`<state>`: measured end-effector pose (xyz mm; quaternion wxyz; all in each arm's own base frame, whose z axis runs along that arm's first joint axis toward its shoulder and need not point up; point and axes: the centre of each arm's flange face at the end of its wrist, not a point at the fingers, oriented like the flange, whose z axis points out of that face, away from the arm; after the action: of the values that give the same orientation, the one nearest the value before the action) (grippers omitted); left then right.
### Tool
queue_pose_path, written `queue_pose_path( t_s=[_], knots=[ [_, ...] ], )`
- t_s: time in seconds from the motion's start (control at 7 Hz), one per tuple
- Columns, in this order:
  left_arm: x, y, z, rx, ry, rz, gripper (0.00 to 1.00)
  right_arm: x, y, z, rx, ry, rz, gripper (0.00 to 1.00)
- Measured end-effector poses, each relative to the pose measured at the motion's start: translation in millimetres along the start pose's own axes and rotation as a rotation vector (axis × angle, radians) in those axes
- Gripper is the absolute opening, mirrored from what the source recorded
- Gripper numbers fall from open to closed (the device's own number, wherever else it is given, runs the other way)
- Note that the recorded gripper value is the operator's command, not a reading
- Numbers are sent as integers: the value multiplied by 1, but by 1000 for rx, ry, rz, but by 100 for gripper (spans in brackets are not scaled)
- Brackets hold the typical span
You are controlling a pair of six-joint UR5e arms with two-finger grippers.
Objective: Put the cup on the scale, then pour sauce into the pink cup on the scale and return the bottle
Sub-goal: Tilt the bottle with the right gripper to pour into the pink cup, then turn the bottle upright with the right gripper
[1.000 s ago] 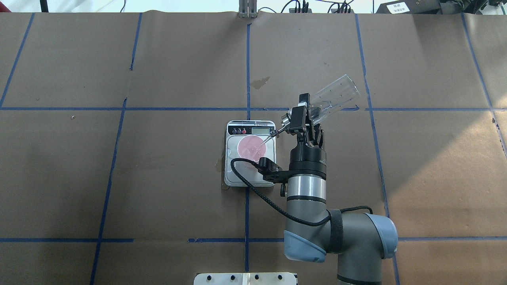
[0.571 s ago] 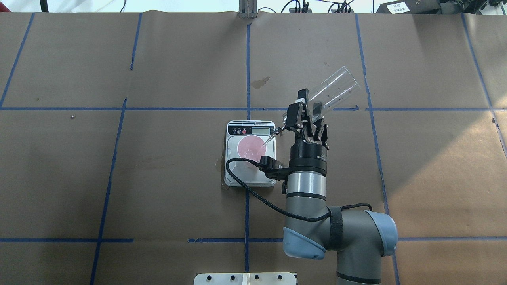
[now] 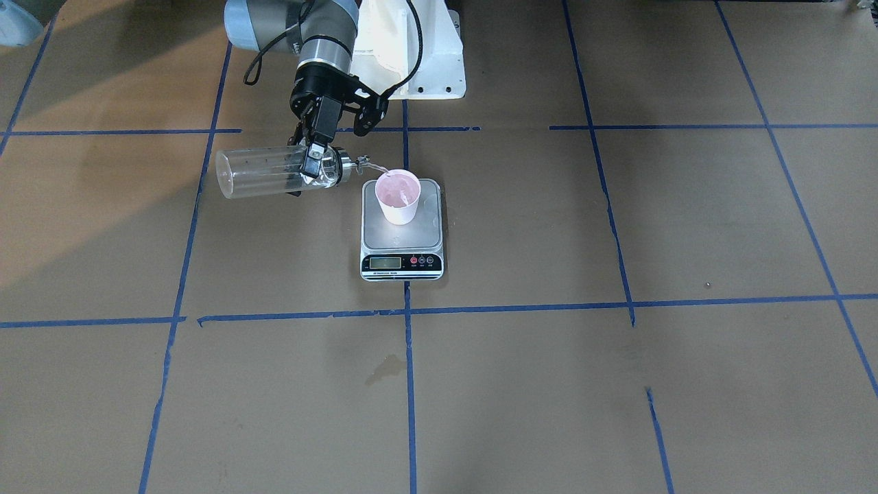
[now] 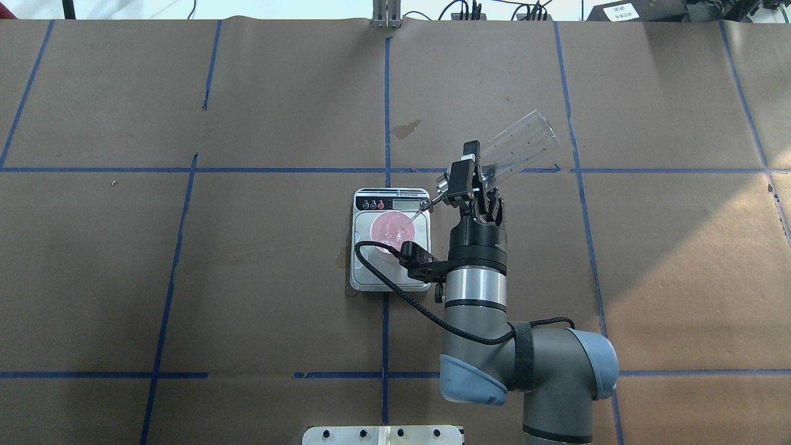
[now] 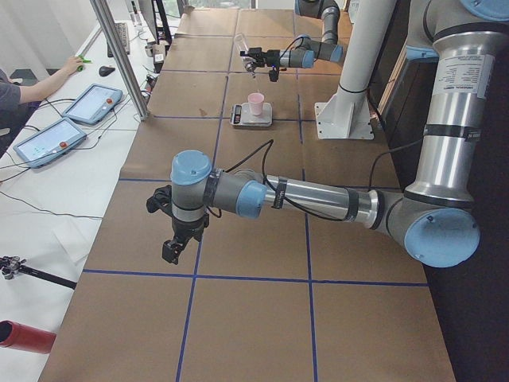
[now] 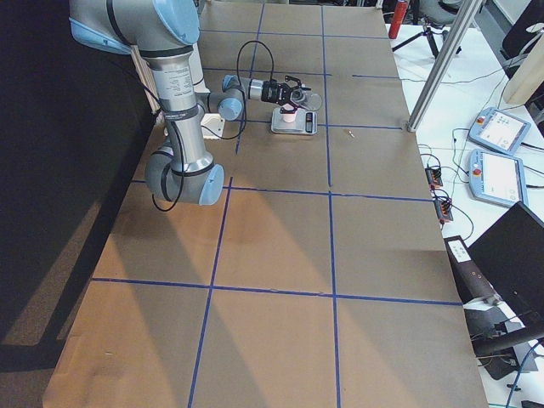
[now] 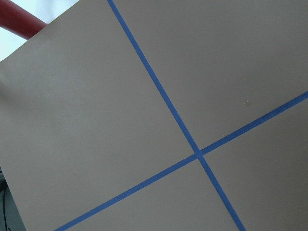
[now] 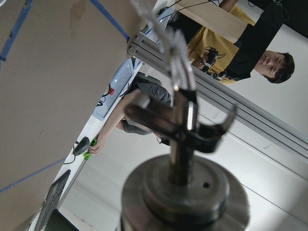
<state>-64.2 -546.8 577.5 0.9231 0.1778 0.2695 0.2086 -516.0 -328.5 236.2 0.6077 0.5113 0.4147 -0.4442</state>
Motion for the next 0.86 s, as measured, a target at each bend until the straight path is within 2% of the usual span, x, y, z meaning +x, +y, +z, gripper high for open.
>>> queue_pose_path(
  t_s=[0.29, 0.86],
  knots=[
    [1, -2, -3, 6, -1, 3, 100, -7, -3, 0, 23, -53, 184, 0],
    [3, -5, -9, 16, -5, 7, 100, -19, -15, 0, 35, -142, 507, 0]
  ],
)
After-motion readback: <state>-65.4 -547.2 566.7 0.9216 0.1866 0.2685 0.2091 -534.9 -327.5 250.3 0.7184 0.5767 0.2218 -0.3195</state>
